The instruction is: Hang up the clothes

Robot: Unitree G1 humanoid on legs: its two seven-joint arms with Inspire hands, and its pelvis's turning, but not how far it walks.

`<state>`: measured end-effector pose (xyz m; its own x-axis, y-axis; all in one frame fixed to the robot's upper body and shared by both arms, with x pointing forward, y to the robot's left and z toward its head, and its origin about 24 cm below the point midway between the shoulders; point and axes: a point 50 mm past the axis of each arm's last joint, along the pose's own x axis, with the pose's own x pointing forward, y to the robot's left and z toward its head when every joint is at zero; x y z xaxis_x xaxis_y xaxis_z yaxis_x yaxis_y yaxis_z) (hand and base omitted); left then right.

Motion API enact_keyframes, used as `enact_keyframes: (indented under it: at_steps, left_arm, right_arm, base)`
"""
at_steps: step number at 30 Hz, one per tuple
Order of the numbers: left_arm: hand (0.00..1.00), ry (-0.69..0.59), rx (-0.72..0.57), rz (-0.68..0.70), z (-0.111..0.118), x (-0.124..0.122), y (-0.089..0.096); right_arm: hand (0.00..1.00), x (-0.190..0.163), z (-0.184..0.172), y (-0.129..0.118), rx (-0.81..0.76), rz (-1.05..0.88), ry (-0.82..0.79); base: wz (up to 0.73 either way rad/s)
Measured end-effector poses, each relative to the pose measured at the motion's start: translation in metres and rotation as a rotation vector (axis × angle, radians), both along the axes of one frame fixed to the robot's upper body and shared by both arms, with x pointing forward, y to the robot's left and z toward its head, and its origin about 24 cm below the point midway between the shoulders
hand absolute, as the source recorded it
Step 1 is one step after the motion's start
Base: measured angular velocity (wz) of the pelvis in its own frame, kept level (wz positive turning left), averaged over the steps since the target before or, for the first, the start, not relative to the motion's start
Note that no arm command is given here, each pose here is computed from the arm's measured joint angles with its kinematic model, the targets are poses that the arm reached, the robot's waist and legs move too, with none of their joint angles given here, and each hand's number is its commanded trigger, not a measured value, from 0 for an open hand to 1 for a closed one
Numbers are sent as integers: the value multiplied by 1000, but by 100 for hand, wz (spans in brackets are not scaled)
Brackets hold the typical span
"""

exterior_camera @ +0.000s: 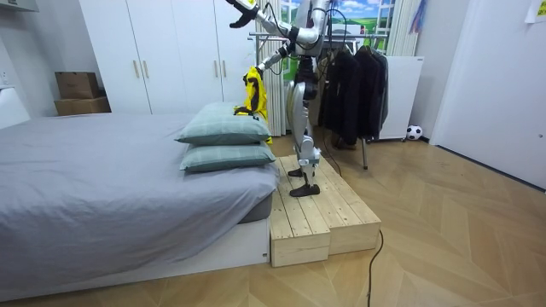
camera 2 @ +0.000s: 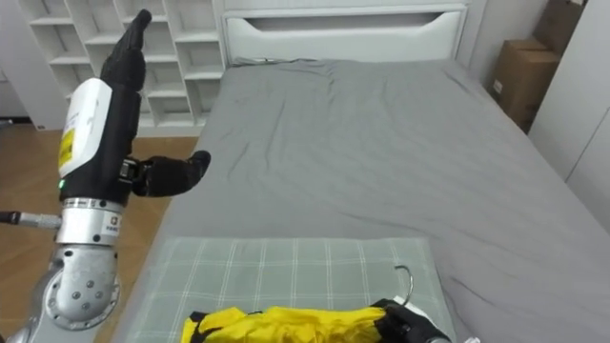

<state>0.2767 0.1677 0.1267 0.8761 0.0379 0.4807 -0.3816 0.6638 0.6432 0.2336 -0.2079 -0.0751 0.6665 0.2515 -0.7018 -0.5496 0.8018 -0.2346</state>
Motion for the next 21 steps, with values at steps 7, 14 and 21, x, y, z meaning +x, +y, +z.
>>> enact_keyframes:
  at_steps: [7,14,21]
  left_arm:
    - [0,38,-31,99,-9,-1,24]
    - [0,104,-110,225,-27,-9,57]
    - [0,215,-140,286,-55,-25,72]
  right_arm:
    - [100,6,12,-21,-102,0,-25]
    - [100,6,31,-35,-163,7,-96]
    - [100,8,40,-40,-203,24,-111]
  base:
    - [-3]
    - [0]
    - [0]
